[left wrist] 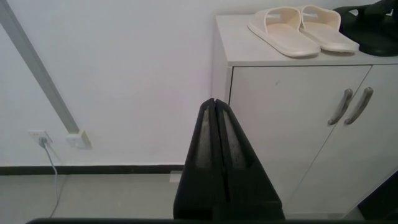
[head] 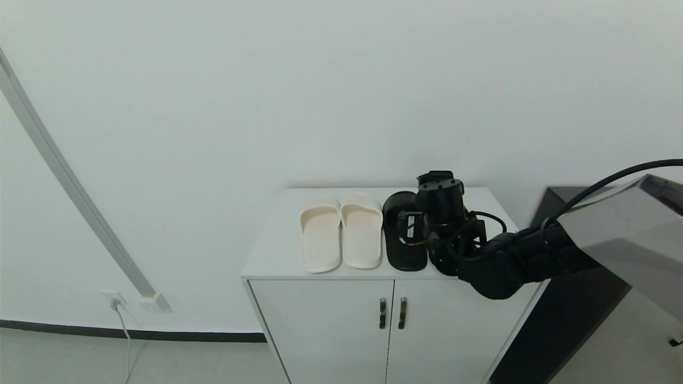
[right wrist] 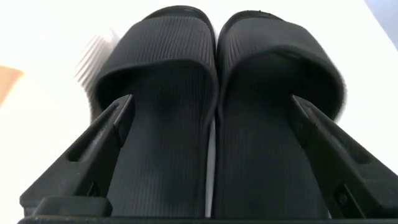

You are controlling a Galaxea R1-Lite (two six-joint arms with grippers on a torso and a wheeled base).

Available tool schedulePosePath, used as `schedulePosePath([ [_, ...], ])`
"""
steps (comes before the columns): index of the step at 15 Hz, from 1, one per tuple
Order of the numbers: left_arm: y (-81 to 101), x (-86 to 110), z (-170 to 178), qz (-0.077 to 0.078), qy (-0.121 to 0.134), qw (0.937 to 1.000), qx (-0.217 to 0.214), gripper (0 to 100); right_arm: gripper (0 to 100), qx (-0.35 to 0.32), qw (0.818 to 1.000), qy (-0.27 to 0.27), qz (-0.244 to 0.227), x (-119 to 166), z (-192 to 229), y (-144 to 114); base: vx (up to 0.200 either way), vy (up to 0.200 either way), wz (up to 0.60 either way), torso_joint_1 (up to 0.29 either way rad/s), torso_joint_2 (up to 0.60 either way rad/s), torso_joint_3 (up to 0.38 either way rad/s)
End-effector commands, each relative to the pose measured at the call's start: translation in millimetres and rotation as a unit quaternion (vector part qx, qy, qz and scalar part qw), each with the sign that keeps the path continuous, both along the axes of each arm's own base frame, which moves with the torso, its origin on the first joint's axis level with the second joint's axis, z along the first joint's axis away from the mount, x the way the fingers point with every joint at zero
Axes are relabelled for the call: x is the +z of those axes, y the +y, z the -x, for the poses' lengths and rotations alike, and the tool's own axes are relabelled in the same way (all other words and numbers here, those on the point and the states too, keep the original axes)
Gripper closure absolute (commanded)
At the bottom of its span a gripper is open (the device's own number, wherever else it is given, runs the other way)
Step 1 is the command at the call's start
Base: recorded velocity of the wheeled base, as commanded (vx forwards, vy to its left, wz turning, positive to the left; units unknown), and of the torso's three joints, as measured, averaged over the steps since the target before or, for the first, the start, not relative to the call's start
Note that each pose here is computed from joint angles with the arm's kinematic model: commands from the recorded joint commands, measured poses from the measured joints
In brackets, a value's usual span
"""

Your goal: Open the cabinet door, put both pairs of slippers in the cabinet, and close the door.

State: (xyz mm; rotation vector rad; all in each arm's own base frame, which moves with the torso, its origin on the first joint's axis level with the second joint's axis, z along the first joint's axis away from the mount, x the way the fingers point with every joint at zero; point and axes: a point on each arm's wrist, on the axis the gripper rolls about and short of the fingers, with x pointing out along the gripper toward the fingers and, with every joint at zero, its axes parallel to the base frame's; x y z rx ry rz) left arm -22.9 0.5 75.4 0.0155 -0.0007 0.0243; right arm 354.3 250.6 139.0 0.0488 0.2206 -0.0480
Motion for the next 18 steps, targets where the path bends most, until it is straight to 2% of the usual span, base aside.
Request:
schedulePosePath([
  [1, 0.0, 0.1, -0.1, 0.0, 0.0, 1.0, 0.0, 100, 0, -0.012, 1.0, 0.002, 0.007, -13.9, -19.5, 1.4, 0.0, 0.0, 0.0, 0.0, 0.0, 0.0],
  [14, 0.0, -0.1, -0.1, 0.0, 0.001, 1.0, 0.0, 100, 0, -0.039, 0.999, -0.018, 0.0, -16.4, -62.5, -0.7, 0.0, 0.0, 0.0, 0.0, 0.0, 0.0],
  [15, 0.0, -0.1, -0.1, 0.0, 0.001, 1.0, 0.0, 100, 100, -0.039, 0.999, -0.018, 0.0, -16.4, -62.5, -0.7, 0.0, 0.0, 0.0, 0.0, 0.0, 0.0],
  [18, 0.0, -0.1, -0.1, 0.001, 0.001, 1.0, 0.0, 100, 100, -0.04, 0.999, -0.018, 0.001, -16.1, -62.2, -0.9, 0.0, 0.0, 0.0, 0.0, 0.0, 0.0],
])
